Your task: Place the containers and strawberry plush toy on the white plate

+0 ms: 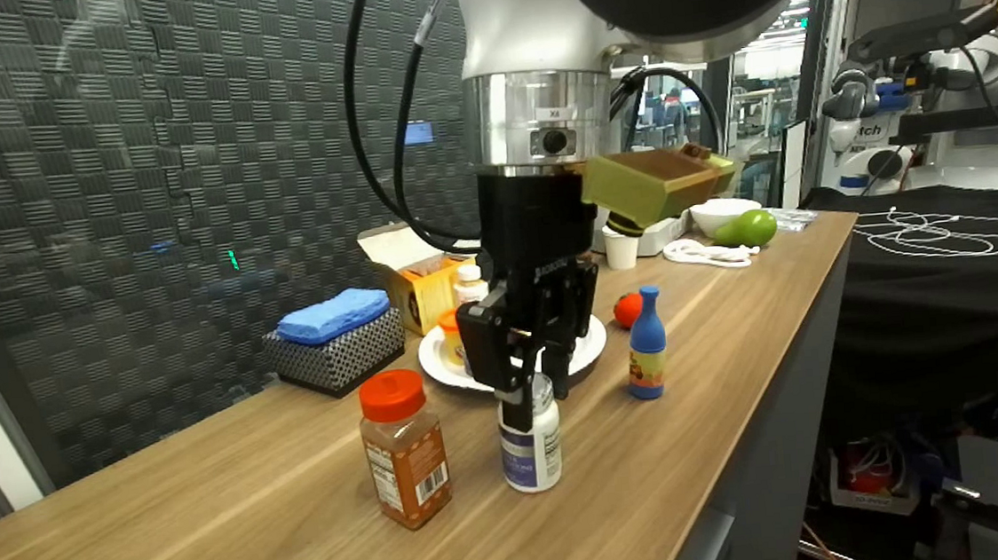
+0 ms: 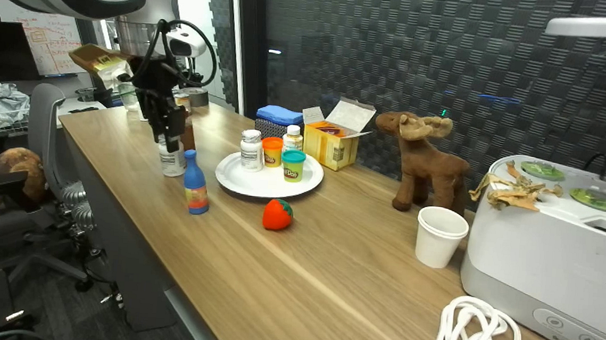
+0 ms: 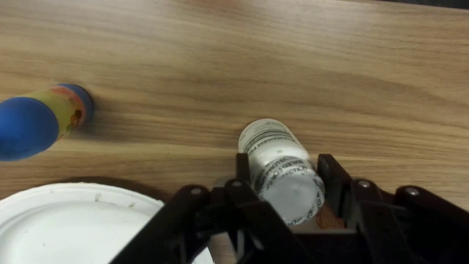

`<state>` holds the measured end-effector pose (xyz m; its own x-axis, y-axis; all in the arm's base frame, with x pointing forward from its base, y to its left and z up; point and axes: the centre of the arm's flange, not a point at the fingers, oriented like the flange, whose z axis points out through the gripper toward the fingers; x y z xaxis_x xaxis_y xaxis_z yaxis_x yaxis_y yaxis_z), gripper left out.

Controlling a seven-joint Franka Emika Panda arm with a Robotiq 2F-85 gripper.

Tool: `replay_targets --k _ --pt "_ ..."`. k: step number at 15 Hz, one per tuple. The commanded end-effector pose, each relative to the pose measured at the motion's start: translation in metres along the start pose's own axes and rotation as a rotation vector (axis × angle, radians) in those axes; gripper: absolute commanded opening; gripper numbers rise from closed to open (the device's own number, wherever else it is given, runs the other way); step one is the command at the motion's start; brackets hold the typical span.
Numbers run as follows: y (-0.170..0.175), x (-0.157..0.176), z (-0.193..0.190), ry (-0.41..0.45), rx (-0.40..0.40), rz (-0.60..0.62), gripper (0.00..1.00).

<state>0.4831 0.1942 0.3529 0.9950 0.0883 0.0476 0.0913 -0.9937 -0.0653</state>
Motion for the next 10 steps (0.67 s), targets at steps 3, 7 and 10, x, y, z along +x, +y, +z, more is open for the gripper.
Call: replay_targets --k 3,7,10 --pt "-0.001 0.001 -0.012 0.044 0.010 -0.027 0.20" --pt "-0.001 0.002 -0.018 0.055 0.008 -0.032 0.20" --pt "0.008 0.007 -0.030 0.062 -0.012 0.020 0.20"
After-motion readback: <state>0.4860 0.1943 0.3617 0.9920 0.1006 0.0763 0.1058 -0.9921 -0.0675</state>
